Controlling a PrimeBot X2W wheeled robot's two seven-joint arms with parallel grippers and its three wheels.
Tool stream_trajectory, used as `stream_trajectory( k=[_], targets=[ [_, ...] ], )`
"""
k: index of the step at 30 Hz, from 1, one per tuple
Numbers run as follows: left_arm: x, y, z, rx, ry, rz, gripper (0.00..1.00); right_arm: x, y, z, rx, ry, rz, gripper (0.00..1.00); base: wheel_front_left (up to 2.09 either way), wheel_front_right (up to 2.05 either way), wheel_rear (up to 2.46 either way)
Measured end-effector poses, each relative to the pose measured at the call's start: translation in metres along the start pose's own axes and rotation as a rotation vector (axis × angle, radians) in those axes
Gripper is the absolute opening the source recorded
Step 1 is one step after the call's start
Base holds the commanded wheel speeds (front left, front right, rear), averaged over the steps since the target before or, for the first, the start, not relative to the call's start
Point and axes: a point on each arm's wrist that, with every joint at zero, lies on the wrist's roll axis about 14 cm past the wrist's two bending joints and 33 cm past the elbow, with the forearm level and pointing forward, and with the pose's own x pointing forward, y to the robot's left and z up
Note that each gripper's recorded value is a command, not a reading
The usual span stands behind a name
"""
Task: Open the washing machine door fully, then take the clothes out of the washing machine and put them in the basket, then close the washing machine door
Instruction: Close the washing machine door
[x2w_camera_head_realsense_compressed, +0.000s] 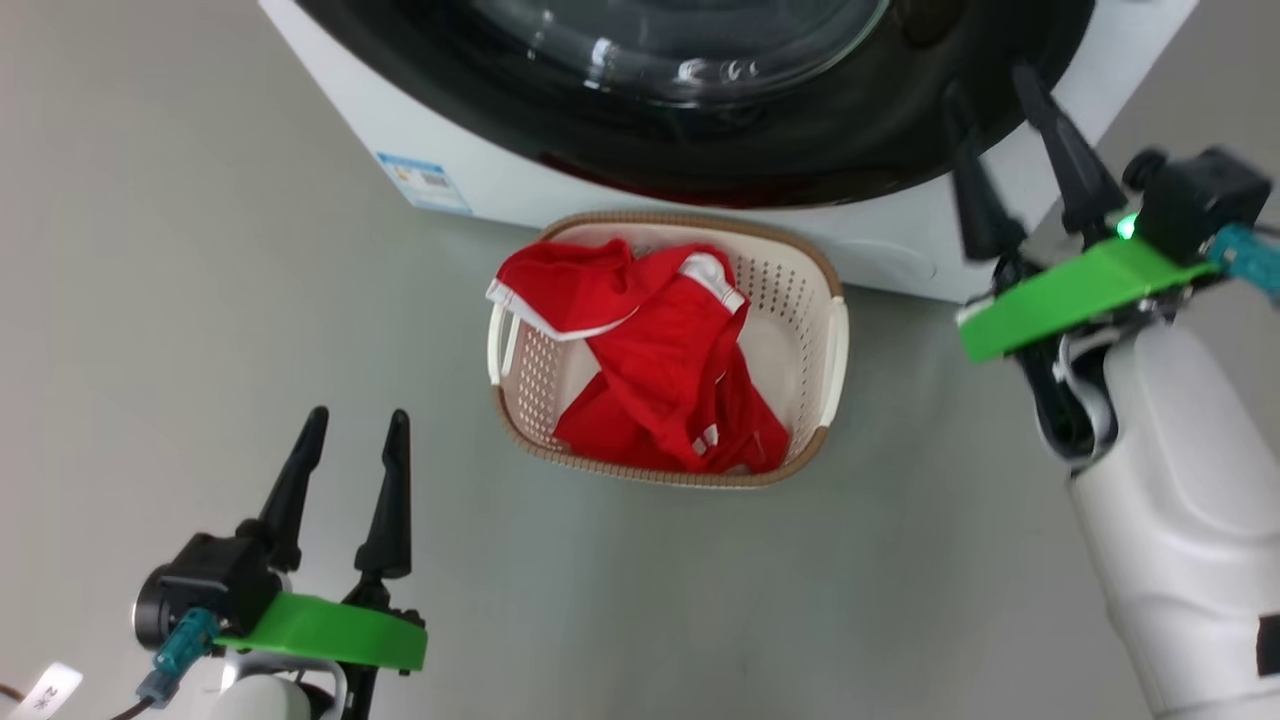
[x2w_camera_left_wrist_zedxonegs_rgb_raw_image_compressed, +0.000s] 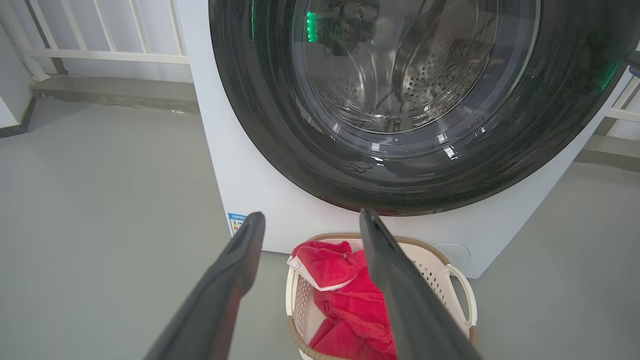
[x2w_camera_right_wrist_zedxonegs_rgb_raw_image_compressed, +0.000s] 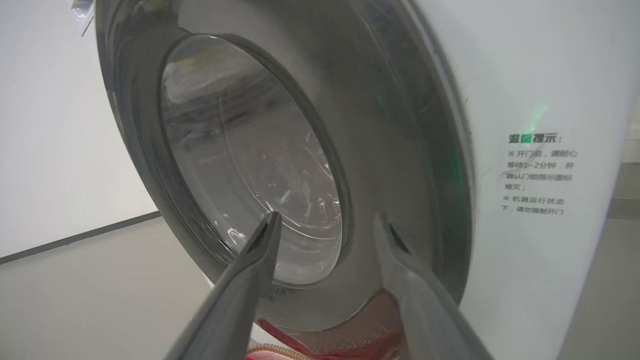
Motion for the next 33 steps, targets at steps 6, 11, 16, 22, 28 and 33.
stream_trajectory(
  k=[6, 11, 16, 22, 28, 33],
  targets=[
    [-0.012, 0.002, 0.001, 0.009, 0.006, -0.011, 1.00, -0.036, -0.006, -0.005, -0.022, 0.056, -0.031, 1.00, 0.00, 0.00, 0.00],
    [-0.020, 0.000, -0.004, -0.013, 0.023, -0.023, 1.00, -0.071, -0.017, -0.008, -0.035, 0.097, -0.080, 1.00, 0.00, 0.00, 0.00],
    [-0.026, -0.003, -0.007, -0.011, 0.033, -0.044, 1.00, -0.101, -0.024, -0.009, -0.046, 0.128, -0.120, 1.00, 0.00, 0.00, 0.00],
    [-0.032, -0.009, -0.008, -0.011, 0.036, -0.072, 1.00, -0.144, -0.035, -0.008, -0.059, 0.159, -0.183, 1.00, 0.00, 0.00, 0.00],
    [-0.036, -0.019, -0.009, -0.020, 0.039, -0.109, 1.00, -0.181, -0.046, -0.005, -0.069, 0.178, -0.247, 1.00, 0.00, 0.00, 0.00],
    [-0.042, -0.026, -0.011, -0.022, 0.048, -0.135, 1.00, -0.207, -0.050, -0.002, -0.077, 0.186, -0.286, 1.00, 0.00, 0.00, 0.00]
  ],
)
